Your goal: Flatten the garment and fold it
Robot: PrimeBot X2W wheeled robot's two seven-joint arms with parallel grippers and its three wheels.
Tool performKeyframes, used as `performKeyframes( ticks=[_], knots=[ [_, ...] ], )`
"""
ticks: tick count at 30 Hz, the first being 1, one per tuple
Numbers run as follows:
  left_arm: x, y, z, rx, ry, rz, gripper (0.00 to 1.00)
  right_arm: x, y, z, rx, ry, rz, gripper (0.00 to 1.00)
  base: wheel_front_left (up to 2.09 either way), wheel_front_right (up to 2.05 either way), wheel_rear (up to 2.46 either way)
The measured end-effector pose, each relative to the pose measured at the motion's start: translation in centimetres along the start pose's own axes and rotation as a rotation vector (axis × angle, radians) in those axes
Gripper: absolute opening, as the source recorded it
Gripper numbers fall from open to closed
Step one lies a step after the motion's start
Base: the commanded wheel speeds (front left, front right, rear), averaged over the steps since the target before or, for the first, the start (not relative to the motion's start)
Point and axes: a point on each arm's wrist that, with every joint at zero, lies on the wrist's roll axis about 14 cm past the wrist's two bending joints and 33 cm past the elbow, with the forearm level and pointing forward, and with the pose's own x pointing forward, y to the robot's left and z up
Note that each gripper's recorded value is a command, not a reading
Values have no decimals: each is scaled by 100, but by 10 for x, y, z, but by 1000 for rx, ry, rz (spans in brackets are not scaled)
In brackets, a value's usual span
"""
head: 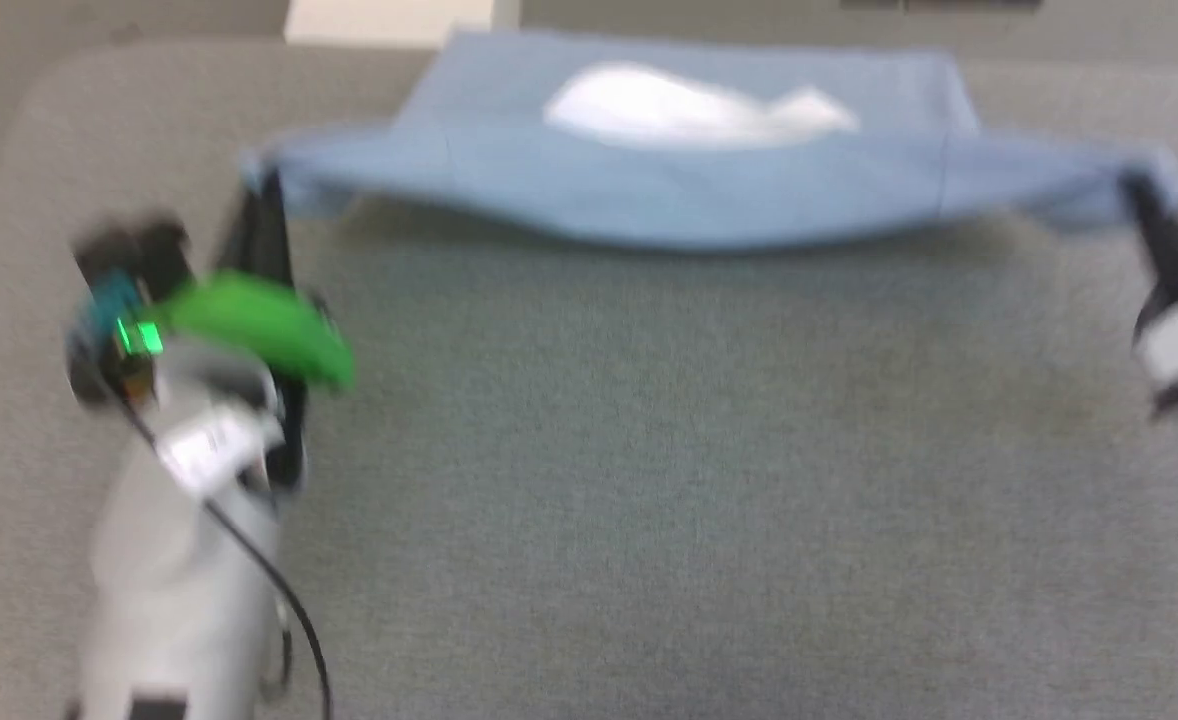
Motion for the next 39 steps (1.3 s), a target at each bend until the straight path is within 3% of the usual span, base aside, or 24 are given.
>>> performKeyframes(
  ticks=[6,17,23,29,39],
  knots=[
    [-74,1,-32,-89,137,35,0,-58,1,-36,24,66,-19,0,0,0,0],
    [-189,20,-92,-244,438,172,0,-153,-35,-98,3,243,-145,0,0,0,0],
    [-222,29,-106,-274,565,234,0,-191,-54,-124,8,368,-210,0,0,0,0],
    [-246,35,-116,-269,699,277,0,-210,-67,-127,4,439,-261,0,0,0,0],
    [-234,33,-104,-124,729,217,0,-200,-53,-128,-165,654,-243,0,0,0,0]
  ],
)
